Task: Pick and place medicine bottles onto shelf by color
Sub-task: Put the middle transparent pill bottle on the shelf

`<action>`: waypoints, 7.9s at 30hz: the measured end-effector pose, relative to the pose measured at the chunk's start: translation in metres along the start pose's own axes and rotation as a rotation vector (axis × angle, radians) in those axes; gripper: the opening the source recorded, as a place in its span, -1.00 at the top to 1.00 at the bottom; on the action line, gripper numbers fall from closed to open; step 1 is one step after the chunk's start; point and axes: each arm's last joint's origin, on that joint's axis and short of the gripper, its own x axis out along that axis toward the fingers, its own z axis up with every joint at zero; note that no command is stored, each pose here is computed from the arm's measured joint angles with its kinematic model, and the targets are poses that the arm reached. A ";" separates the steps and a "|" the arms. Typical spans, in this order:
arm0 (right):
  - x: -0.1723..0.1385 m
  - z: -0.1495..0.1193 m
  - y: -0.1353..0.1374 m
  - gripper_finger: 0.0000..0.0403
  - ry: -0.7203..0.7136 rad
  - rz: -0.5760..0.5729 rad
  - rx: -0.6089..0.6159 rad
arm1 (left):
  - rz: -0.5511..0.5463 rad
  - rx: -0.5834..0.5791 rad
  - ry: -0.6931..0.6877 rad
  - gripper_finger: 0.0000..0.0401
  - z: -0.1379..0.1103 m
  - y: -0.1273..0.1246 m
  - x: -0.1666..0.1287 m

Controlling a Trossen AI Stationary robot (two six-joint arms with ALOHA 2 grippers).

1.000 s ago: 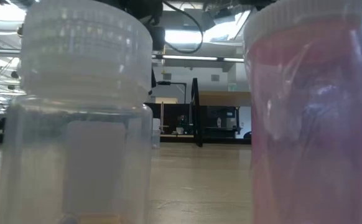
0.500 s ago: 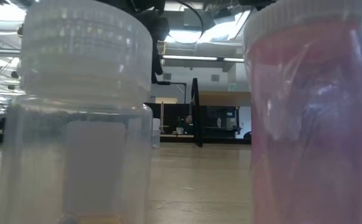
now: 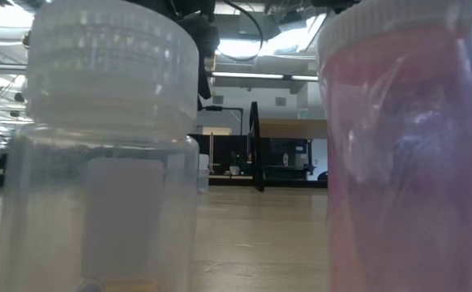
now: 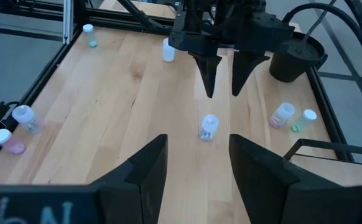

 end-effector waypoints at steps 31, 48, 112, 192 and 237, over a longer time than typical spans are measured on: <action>0.000 0.000 0.000 0.13 0.001 0.000 0.000 | 0.060 -0.100 0.170 -0.13 -0.004 -0.003 0.041; 0.000 0.000 0.000 0.13 0.001 0.000 0.000 | 0.046 0.321 0.185 -0.13 -0.007 -0.005 0.043; 0.000 0.000 0.000 0.13 0.001 0.000 0.000 | 0.154 0.275 0.227 -0.39 -0.022 -0.007 0.092; 0.000 0.000 0.000 0.13 -0.005 -0.001 -0.033 | 0.185 0.250 -0.101 0.34 0.063 -0.042 -0.087; -0.027 -0.001 -0.008 0.13 0.015 -0.414 -0.050 | 0.163 0.388 -0.421 0.34 0.133 -0.026 -0.025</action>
